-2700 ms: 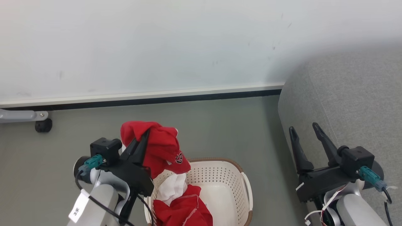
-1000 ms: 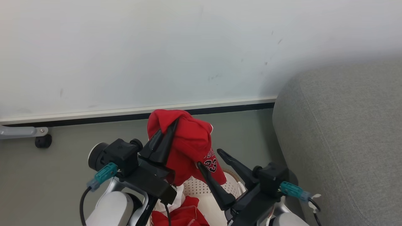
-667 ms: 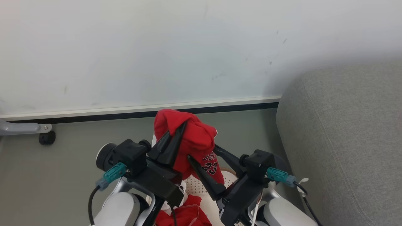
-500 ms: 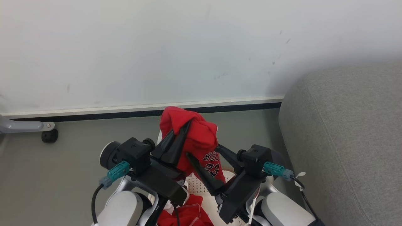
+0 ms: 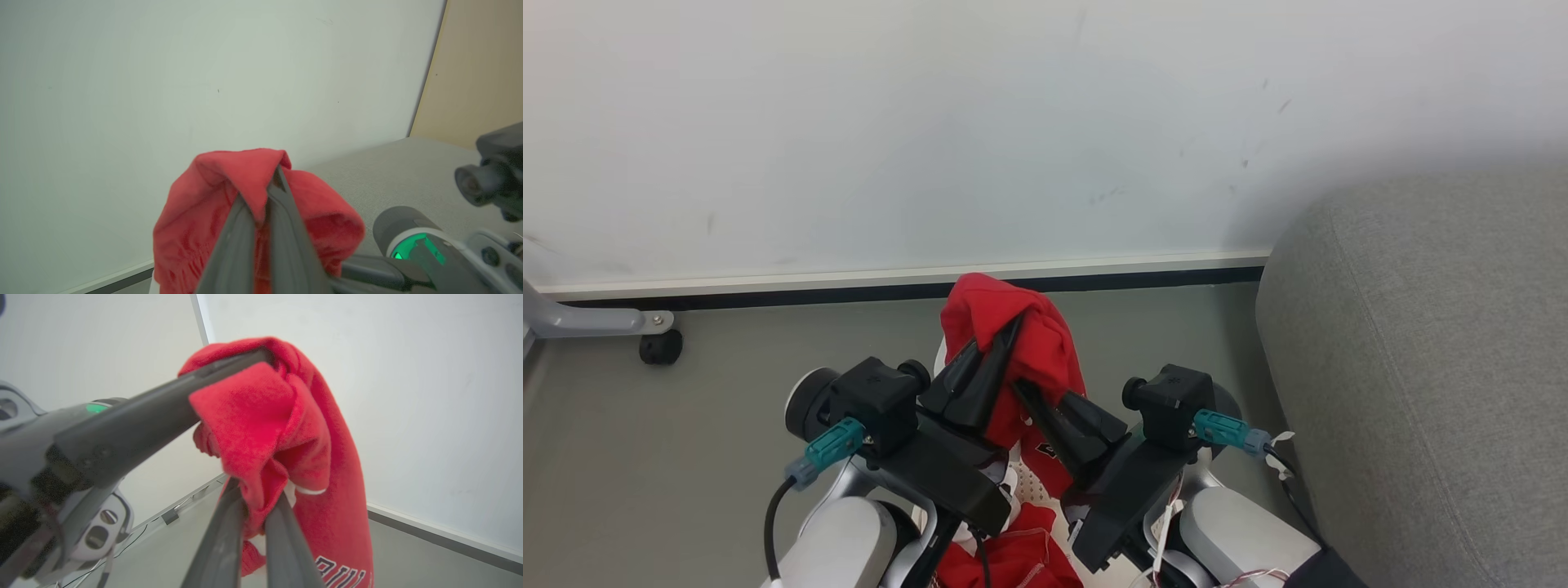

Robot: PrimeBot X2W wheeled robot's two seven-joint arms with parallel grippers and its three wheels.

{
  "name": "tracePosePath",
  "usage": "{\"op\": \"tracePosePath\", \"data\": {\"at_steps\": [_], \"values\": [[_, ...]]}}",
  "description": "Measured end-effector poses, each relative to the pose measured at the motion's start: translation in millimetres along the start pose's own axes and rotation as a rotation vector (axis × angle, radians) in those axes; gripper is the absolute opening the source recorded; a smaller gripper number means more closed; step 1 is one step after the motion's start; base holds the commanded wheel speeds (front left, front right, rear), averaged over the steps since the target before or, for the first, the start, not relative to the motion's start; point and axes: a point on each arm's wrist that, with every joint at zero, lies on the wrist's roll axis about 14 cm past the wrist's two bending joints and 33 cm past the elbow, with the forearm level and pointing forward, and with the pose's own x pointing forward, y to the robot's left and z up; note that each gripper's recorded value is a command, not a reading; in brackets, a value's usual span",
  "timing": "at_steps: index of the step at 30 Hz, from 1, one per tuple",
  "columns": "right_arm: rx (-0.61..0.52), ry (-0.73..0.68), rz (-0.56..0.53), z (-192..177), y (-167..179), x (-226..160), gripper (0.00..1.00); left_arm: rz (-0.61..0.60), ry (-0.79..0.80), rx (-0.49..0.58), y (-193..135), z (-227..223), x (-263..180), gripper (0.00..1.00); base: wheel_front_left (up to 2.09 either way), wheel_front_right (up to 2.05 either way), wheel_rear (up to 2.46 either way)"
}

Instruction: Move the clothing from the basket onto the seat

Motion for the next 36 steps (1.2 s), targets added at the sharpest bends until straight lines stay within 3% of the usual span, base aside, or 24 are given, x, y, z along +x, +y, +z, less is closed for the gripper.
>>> {"op": "tracePosePath", "data": {"at_steps": [3, 6, 7, 8, 16, 36], "values": [[0.002, -0.005, -0.015, 0, -4, 0, 0.00, -0.001, 0.004, 0.002, 0, 0, 0, 0.00, 0.00, 0.00, 0.00], [-0.001, -0.017, -0.032, 3, -10, 0, 0.00, -0.005, 0.002, 0.006, 0, 0, 0, 0.44, 0.00, 0.00, 0.00], [0.000, -0.026, -0.042, 4, -14, 0, 0.00, -0.006, 0.001, 0.008, 0, 1, 0, 0.76, 0.00, 0.00, 0.00], [0.000, -0.032, -0.052, 5, -17, -1, 0.00, -0.008, -0.001, 0.011, 0, 2, 0, 0.99, 0.00, 0.00, 0.00], [-0.005, -0.063, -0.131, 11, -43, -8, 0.00, -0.039, 0.013, 0.015, -8, 0, -4, 1.00, 0.00, 0.00, 0.00], [-0.055, -0.040, -0.326, 5, -115, -43, 0.00, -0.149, 0.227, 0.029, -37, -61, -33, 1.00, 0.00, 0.00, 0.00]]}}
